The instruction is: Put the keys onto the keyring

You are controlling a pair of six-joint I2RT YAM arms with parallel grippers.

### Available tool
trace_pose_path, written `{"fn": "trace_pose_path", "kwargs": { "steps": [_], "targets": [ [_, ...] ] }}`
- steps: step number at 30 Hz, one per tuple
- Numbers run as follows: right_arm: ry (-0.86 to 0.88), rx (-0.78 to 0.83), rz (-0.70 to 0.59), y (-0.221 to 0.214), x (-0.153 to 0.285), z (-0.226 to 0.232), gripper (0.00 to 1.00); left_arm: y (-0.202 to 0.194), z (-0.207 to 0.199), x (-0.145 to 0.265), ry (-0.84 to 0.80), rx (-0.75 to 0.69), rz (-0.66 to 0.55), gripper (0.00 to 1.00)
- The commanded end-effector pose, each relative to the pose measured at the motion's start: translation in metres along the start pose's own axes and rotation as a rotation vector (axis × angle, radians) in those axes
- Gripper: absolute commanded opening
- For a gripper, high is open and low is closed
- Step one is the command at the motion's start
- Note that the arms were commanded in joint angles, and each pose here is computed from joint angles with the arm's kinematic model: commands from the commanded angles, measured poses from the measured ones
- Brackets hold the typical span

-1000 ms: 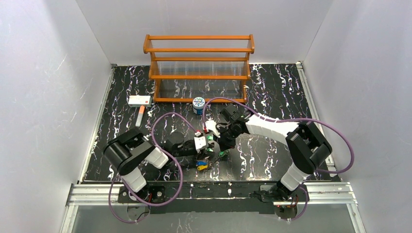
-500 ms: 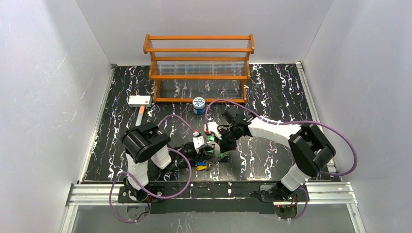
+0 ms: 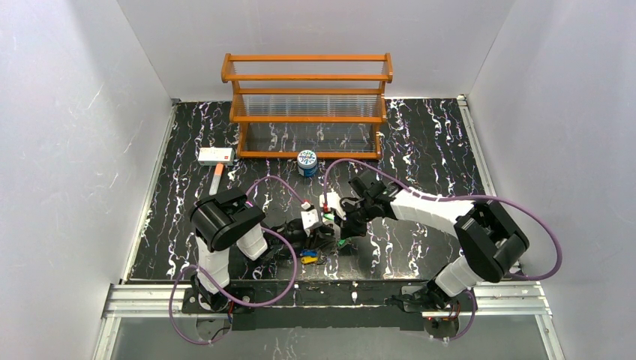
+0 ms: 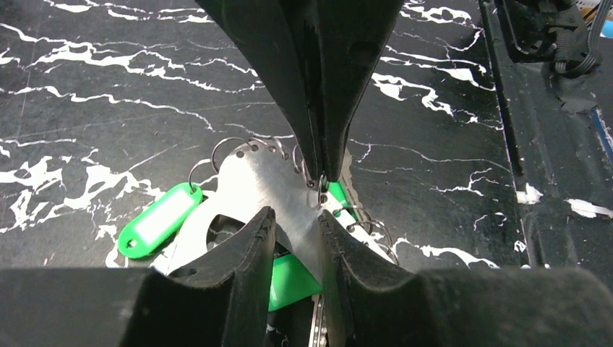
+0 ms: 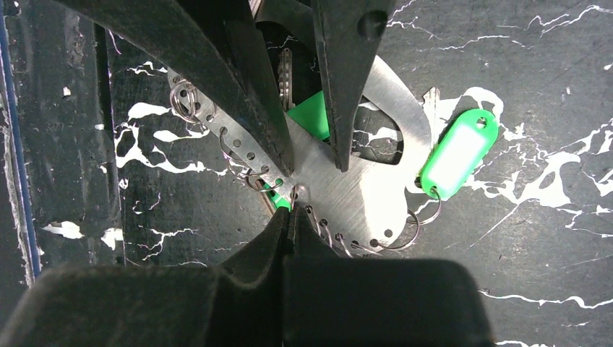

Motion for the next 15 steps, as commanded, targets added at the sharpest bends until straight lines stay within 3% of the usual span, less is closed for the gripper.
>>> {"fn": "trace_pose_path", "kwargs": {
  "steps": [1,8,15],
  "targets": [
    [-0.007,0.067,-0.114,0.0163,0.0065,0.0038,0.01,0.0412,0.0067,-0.0129,-0.010,-0.150,-0.208,0.27],
    [-0.007,0.077,-0.134,0.0199,0.0086,0.0052,0.01,0.0449,0.0038,-0.0183,-0.031,-0.152,-0.222,0.26],
    [-0.004,0.080,-0.145,0.0228,0.0095,0.0054,0.01,0.0412,0.0019,-0.0180,-0.031,-0.138,-0.211,0.01]
  ]
}}
Point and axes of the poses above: each gripper's point midway between its finger pads, its own x axis back along the fingers, its own z axis along the line the jaws close on, y = z × x, the point moved 8 cm from there along x, back along the fingers, and after that the axes turned 7 degrees about -x, right-handed, at the moved point
